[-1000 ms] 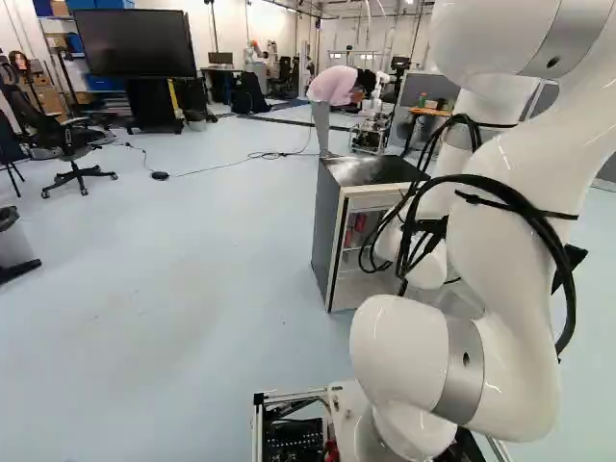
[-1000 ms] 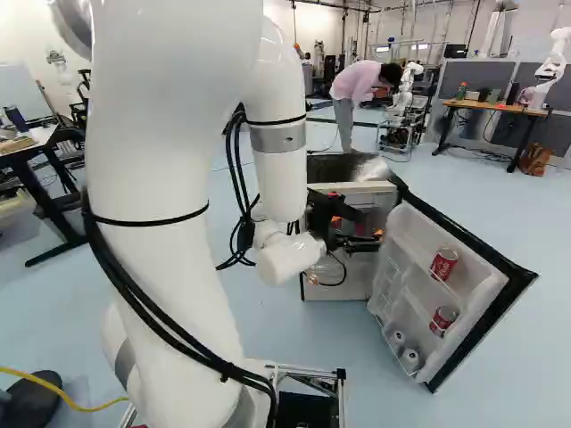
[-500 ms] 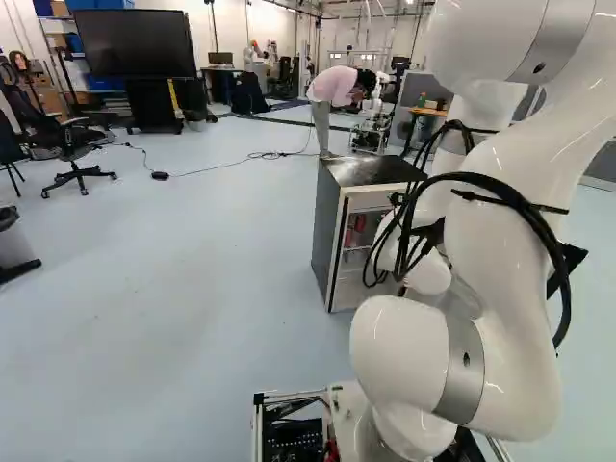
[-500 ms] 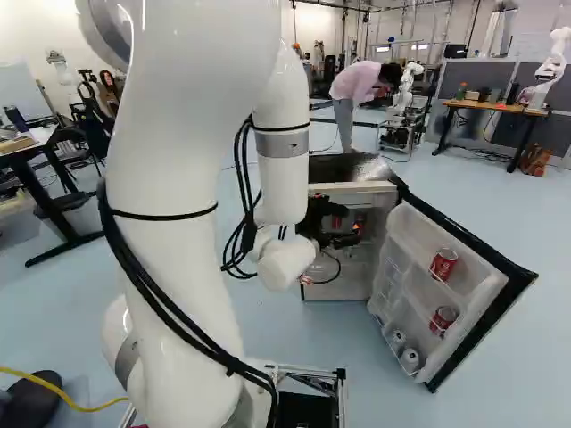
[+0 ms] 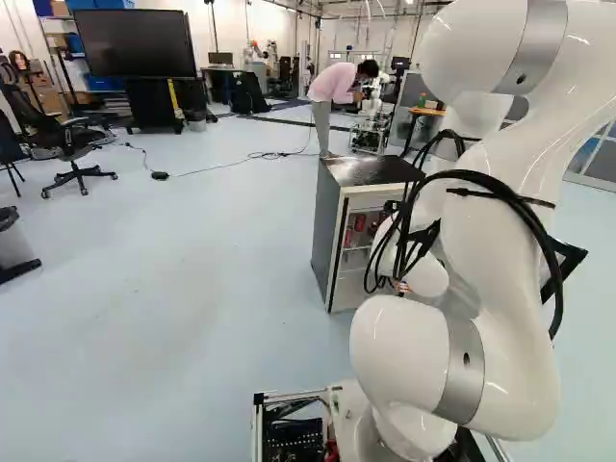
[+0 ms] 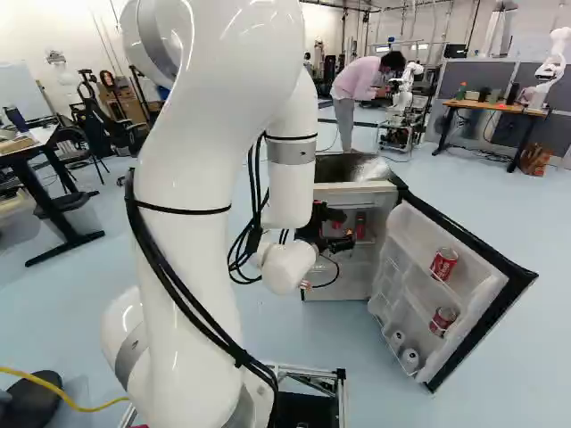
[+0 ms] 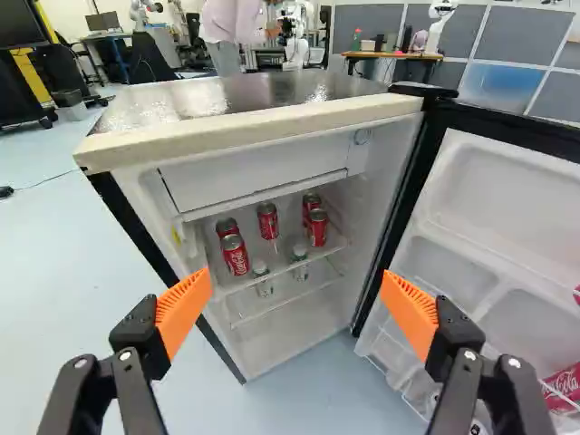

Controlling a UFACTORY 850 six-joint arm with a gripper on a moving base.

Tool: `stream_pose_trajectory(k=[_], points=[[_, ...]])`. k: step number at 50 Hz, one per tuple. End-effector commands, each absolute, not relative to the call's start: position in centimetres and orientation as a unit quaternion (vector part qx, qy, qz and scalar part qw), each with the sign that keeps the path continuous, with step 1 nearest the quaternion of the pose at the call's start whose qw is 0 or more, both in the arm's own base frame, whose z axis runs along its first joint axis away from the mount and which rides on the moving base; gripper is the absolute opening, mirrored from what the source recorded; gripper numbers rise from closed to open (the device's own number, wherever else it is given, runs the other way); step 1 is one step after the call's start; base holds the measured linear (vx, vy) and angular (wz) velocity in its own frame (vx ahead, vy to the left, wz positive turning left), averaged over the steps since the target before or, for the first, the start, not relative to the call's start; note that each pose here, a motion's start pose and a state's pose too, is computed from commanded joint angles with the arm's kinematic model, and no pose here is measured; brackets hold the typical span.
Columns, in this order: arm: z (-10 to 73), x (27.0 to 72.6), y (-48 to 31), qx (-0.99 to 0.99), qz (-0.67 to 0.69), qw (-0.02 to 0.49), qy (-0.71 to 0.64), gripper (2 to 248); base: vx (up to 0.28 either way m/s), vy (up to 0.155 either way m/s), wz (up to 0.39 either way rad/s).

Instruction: Grab a drink from the fridge

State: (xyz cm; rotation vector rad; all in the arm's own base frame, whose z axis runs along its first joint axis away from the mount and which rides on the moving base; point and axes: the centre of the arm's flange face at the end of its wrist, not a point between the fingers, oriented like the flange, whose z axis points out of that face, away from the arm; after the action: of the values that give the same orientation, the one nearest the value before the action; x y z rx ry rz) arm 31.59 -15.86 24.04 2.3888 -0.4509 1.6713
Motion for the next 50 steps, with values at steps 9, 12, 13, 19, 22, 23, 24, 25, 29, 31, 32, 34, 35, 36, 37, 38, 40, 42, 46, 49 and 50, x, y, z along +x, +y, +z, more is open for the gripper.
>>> stream_pose_trajectory(k=[9, 12, 13, 19, 22, 23, 24, 25, 29, 31, 32, 34, 35, 36, 37, 38, 40, 42, 46, 49, 50], points=[[23.1, 31.9, -16.0, 0.811, 0.557, 0.093, -0.153, 247, 0.0, 0.0, 0.0], [22.7, 32.0, -16.0, 0.813, 0.554, 0.092, -0.153, 247, 0.0, 0.0, 0.0], [22.6, 32.1, -16.0, 0.813, 0.554, 0.091, -0.153, 247, 0.0, 0.0, 0.0], [21.9, 32.4, -16.1, 0.817, 0.549, 0.089, -0.154, 247, 0.0, 0.0, 0.0], [21.6, 32.6, -16.1, 0.818, 0.547, 0.088, -0.154, 247, 0.0, 0.0, 0.0], [21.5, 32.6, -16.2, 0.819, 0.547, 0.088, -0.153, 247, 0.0, 0.0, 0.0], [21.4, 32.7, -16.2, 0.819, 0.546, 0.088, -0.153, 247, 0.0, 0.0, 0.0], [21.2, 32.8, -16.2, 0.819, 0.545, 0.087, -0.153, 247, 0.0, 0.0, 0.0], [20.7, 33.1, -16.3, 0.821, 0.543, 0.086, -0.153, 247, 0.0, 0.0, 0.0], [20.5, 33.3, -16.3, 0.822, 0.542, 0.085, -0.152, 247, 0.0, 0.0, 0.0], [20.4, 33.4, -16.3, 0.822, 0.542, 0.085, -0.152, 247, 0.0, 0.0, 0.0], [20.1, 33.6, -16.4, 0.823, 0.541, 0.084, -0.152, 247, 0.0, 0.0, 0.0], [20.0, 33.7, -16.4, 0.823, 0.54, 0.084, -0.152, 247, 0.0, 0.0, 0.0], [19.9, 33.8, -16.4, 0.824, 0.54, 0.084, -0.152, 247, 0.0, 0.0, 0.0], [19.7, 33.9, -16.5, 0.824, 0.539, 0.083, -0.152, 247, 0.0, 0.0, 0.0], [19.6, 34.0, -16.5, 0.824, 0.539, 0.083, -0.152, 247, 0.0, 0.0, 0.0], [19.3, 34.2, -16.6, 0.825, 0.538, 0.083, -0.151, 247, 0.0, 0.0, 0.0], [19.1, 34.4, -16.6, 0.826, 0.537, 0.082, -0.151, 247, 0.0, 0.0, 0.0], [18.6, 34.8, -16.8, 0.827, 0.536, 0.081, -0.151, 247, 0.0, 0.0, 0.0], [18.2, 35.1, -16.9, 0.828, 0.535, 0.08, -0.151, 247, 0.0, 0.0, 0.0], [18.0, 35.2, -16.9, 0.828, 0.535, 0.08, -0.151, 247, 0.0, 0.0, 0.0]])
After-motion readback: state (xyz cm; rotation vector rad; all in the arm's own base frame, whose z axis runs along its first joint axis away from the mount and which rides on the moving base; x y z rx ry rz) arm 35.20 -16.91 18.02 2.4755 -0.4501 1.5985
